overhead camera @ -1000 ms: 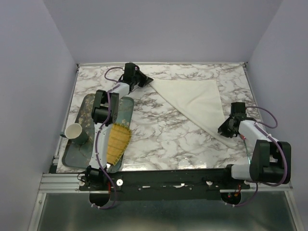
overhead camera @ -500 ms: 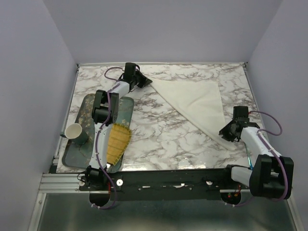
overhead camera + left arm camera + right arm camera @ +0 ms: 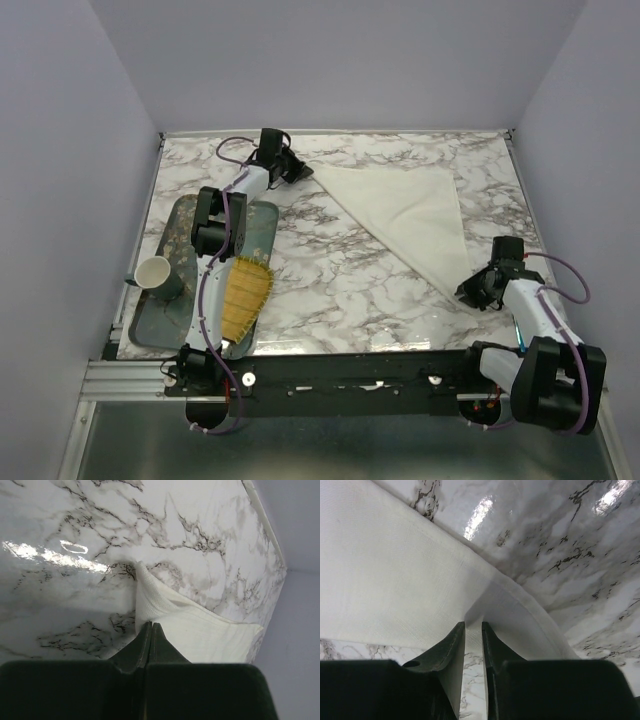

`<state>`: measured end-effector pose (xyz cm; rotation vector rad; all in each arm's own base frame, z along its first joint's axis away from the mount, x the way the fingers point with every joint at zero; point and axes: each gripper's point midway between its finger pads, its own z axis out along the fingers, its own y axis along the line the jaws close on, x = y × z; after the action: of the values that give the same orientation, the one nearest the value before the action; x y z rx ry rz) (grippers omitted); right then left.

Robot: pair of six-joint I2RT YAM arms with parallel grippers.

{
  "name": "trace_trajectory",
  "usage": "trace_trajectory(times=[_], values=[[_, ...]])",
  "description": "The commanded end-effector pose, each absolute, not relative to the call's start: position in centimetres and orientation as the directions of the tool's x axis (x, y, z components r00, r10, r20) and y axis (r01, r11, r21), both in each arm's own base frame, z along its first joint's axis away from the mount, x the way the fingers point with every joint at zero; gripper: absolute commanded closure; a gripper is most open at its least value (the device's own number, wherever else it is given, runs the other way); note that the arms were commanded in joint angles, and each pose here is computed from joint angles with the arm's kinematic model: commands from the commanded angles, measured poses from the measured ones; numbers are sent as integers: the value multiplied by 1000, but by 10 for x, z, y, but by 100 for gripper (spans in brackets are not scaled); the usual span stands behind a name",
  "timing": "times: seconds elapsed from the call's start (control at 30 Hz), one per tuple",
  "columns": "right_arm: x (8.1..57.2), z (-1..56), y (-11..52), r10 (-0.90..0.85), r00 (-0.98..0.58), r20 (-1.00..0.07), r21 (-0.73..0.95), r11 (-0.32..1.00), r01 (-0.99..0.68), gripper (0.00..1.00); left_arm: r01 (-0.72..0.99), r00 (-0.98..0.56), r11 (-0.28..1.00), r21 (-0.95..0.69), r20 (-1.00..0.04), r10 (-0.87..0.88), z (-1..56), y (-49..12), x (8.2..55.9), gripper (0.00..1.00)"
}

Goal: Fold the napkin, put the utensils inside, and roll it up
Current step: Fold the napkin

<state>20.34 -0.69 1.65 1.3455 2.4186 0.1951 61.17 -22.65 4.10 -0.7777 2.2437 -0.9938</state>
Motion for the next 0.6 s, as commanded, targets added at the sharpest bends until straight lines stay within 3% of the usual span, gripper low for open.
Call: trace_trajectory(times=[0.0,0.07,0.17,0.23,0.27,0.37,0.5,0.57], values=[[206,27,-4,771,-583,-257,298,637,710,78,-240,-679,623,-745,-330,-656,51,-223,616,100],[228,49,-18,724,-588,-360,297,686,664,76,-194,-686,628,-754,-353,-636,71,-231,613,100],[256,72,-40,665,-582,-468,251,731,635,59,-97,-702,633,-768,-398,-591,98,-256,606,100],[280,84,-41,637,-584,-504,278,759,588,55,-32,-721,634,-773,-421,-550,112,-282,594,97],[303,103,-44,622,-553,-554,311,771,556,53,6,-726,629,-777,-436,-532,118,-293,590,90],[347,113,-44,610,-553,-567,355,787,505,51,74,-774,609,-789,-431,-464,124,-334,564,78],[433,160,-64,586,-488,-647,380,803,459,49,175,-826,590,-789,-444,-348,132,-386,520,69],[463,134,-69,584,-534,-611,362,806,468,44,237,-829,586,-775,-475,-294,144,-412,495,62]])
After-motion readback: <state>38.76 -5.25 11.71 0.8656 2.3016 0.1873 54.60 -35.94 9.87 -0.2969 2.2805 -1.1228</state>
